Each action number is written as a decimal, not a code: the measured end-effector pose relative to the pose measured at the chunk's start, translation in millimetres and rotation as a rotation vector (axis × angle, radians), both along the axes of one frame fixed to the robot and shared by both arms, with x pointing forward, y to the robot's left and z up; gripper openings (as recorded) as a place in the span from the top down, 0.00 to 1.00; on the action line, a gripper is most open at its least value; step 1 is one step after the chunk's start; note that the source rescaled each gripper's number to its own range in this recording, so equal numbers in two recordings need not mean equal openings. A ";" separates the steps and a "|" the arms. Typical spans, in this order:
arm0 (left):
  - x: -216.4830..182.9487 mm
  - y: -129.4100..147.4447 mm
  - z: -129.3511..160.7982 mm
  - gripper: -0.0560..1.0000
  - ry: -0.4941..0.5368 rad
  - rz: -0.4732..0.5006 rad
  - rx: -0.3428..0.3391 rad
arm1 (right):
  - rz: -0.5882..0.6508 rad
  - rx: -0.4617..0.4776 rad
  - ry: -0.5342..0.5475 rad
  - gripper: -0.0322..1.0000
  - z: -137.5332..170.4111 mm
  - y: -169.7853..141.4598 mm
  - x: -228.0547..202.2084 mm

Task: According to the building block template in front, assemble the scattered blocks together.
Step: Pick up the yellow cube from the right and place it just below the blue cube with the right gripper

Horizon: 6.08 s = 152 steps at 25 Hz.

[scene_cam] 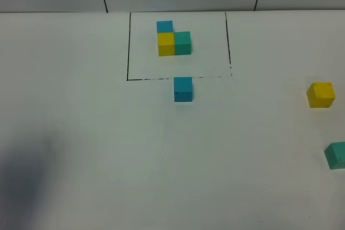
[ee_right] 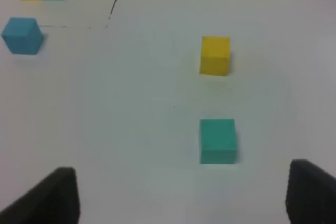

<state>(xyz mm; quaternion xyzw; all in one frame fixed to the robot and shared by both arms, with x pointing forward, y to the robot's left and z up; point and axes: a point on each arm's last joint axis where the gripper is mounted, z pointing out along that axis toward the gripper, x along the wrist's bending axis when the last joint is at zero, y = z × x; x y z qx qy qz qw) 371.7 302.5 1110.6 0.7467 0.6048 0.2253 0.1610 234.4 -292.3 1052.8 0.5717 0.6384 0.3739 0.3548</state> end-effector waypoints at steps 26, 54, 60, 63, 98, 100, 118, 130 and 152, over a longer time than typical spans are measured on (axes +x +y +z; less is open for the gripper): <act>-132.8 -5.3 -64.9 0.10 -0.356 0.007 -0.137 | -0.001 -0.001 0.000 0.37 0.0 -0.1 0.0; -144.5 -5.3 -65.4 0.39 -0.433 0.015 -0.157 | -0.001 -0.001 0.000 0.37 0.0 -0.1 0.0; -144.5 -5.4 -65.4 0.39 -0.433 0.015 -0.157 | -0.001 -0.001 0.000 0.37 0.0 -0.1 0.0; -144.5 -5.6 -65.4 0.39 -0.433 0.014 -0.160 | -0.001 -0.001 0.000 0.37 0.0 -0.1 0.0; -144.5 -5.7 -65.4 0.39 -0.433 0.014 -0.162 | -0.001 -0.001 0.000 0.37 0.0 -0.1 0.0; -144.5 -5.8 -65.4 0.39 -0.433 0.014 -0.162 | -0.001 -0.001 0.000 0.37 0.0 -0.1 0.0; -144.6 -7.2 -65.3 0.39 -0.432 0.007 -0.179 | -0.001 -0.001 0.000 0.37 0.0 -0.1 0.0; -144.6 -7.2 -65.3 0.39 -0.432 0.007 -0.179 | -0.001 -0.001 0.000 0.37 0.0 -0.1 0.0; -144.6 -7.3 -65.3 0.39 -0.432 0.007 -0.180 | -0.086 0.100 0.109 0.22 10.1 -2.0 17.6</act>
